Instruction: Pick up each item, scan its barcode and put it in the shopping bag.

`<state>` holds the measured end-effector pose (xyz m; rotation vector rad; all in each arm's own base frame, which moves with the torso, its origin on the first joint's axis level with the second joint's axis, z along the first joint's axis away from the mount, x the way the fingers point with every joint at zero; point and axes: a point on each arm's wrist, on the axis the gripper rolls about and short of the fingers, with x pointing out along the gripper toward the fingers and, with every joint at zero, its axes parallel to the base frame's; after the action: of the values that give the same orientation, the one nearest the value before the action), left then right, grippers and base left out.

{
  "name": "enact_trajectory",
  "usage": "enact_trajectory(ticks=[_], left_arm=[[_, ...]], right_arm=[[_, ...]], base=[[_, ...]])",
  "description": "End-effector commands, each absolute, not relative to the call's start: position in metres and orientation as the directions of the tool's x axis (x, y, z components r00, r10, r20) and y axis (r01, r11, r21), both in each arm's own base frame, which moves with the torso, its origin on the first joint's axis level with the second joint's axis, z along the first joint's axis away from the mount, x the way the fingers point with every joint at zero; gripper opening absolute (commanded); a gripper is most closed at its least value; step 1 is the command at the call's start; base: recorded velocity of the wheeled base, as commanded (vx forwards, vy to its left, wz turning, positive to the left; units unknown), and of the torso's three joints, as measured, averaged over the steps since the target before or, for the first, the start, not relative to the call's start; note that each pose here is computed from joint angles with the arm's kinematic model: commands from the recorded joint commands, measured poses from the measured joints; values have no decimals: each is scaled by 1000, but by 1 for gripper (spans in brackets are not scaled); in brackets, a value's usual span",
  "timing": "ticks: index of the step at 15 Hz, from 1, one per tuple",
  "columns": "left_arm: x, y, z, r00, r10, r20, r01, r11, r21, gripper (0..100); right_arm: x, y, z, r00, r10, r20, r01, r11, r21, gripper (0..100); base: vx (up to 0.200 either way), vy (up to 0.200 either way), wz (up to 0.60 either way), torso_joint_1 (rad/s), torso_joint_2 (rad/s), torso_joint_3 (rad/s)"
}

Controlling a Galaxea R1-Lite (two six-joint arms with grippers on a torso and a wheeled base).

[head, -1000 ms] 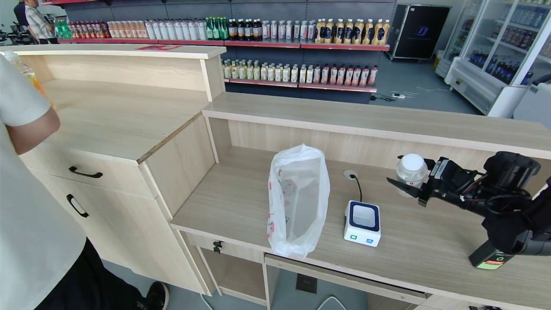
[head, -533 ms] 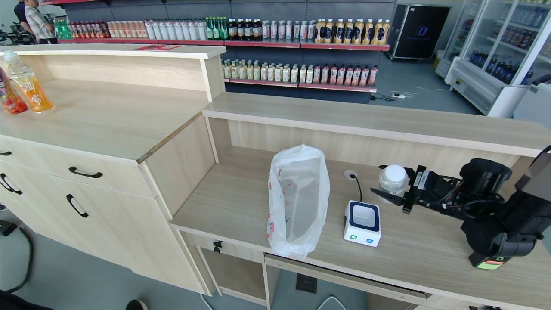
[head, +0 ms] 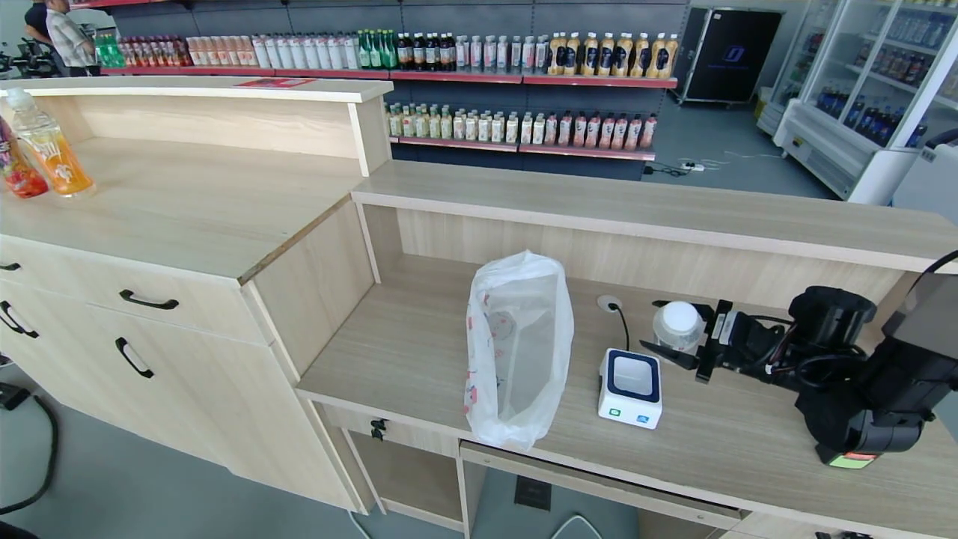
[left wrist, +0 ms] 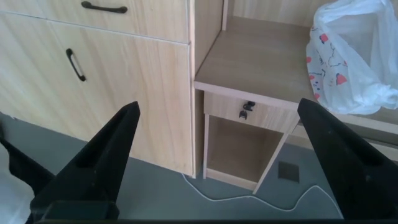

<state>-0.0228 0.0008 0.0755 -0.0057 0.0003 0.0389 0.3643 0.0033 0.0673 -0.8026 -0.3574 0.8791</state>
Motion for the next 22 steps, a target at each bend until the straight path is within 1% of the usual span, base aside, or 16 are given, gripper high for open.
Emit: enact_trajectory(ticks=[1, 6, 9, 14, 22], left_arm=[[-23, 1, 75, 999, 40, 0, -40, 999, -6, 100], [-23, 1, 75, 999, 40, 0, -40, 999, -6, 100], [-23, 1, 75, 999, 40, 0, -40, 999, -6, 100], [-23, 1, 75, 999, 40, 0, -40, 999, -6, 100], [-23, 1, 75, 999, 40, 0, -40, 999, -6, 100]], right_arm=[[364, -1, 67, 614, 788, -38, -536, 381, -753, 0], [363, -18, 69, 648, 760, -47, -489, 368, -791, 0], [367, -23, 62, 630, 774, -60, -521, 364, -772, 0], [375, -17, 52, 615, 786, -66, -541, 359, -760, 0], [384, -5, 45, 588, 807, -54, -560, 358, -747, 0]], base=[[0, 0, 0, 0, 0, 0], [0, 0, 0, 0, 0, 0], [0, 0, 0, 0, 0, 0], [0, 0, 0, 0, 0, 0], [0, 0, 0, 0, 0, 0]])
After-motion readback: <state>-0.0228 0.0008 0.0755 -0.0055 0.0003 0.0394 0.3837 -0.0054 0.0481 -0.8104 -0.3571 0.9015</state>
